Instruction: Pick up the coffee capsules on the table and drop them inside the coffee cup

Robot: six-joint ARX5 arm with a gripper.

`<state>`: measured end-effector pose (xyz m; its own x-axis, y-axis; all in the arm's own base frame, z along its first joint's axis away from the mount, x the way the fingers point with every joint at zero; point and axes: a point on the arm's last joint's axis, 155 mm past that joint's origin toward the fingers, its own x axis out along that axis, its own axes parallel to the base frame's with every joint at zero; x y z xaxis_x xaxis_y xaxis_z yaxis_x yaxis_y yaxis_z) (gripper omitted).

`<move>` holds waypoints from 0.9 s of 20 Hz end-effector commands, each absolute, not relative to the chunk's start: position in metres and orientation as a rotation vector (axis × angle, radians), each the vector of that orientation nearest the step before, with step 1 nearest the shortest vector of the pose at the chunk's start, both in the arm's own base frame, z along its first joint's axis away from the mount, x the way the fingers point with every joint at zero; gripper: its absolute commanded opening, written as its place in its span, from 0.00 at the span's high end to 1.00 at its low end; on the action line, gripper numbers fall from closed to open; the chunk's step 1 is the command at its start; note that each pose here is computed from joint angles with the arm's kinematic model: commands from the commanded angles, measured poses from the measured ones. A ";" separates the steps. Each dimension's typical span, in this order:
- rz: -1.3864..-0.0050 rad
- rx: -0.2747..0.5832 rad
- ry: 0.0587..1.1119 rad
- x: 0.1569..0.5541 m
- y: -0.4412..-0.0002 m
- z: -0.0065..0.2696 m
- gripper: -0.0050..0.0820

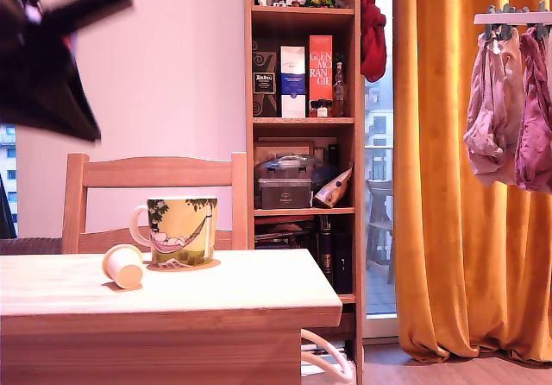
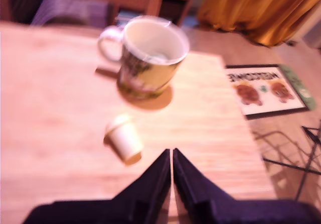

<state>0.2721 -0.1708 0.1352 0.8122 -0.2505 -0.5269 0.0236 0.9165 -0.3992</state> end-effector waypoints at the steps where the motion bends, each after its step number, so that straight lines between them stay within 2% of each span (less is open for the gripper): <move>1: -0.126 -0.384 0.633 0.273 -0.172 0.122 0.97; 5: -0.067 -0.430 0.651 0.276 -0.172 0.109 0.97; 14: -0.145 -0.505 0.611 0.283 -0.191 0.125 0.95; 15: -0.154 -0.508 0.614 0.282 -0.192 0.126 0.89; 16: -0.162 -0.511 0.618 0.282 -0.194 0.126 0.73; 17: -0.165 -0.510 0.618 0.281 -0.195 0.126 0.51; 18: -0.166 -0.508 0.618 0.281 -0.195 0.126 0.37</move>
